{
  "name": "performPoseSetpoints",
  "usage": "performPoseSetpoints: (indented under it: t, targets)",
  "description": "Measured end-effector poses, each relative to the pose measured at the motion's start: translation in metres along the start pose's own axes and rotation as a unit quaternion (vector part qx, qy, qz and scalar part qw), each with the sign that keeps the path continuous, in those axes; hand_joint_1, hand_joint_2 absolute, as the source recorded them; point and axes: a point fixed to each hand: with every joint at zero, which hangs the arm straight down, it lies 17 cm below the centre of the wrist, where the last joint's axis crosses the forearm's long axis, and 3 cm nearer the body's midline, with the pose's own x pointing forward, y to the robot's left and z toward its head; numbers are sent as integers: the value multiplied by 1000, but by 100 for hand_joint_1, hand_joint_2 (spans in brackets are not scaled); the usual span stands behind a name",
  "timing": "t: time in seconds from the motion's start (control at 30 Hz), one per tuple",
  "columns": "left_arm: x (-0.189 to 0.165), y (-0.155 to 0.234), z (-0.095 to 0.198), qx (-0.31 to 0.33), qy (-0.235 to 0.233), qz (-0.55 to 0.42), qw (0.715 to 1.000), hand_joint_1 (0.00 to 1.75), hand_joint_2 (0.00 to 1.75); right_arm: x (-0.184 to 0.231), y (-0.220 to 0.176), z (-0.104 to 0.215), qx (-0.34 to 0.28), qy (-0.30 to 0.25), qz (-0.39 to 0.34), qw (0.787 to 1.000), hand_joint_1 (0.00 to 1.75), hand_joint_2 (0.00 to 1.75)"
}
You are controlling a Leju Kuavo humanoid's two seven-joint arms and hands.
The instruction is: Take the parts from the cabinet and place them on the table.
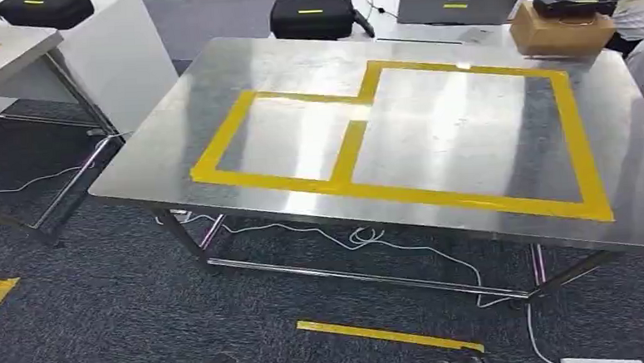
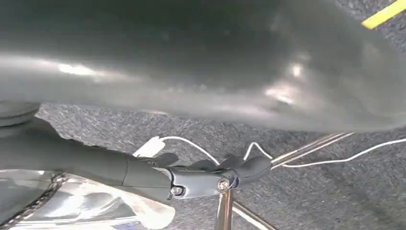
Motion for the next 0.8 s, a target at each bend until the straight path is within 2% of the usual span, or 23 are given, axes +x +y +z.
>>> performPoseSetpoints:
  t: [0.8]
  targets:
    - [-2, 1, 1, 3, -1, 0, 1000, 0, 0, -1, 0, 0, -1, 1, 0, 1000, 0, 0]
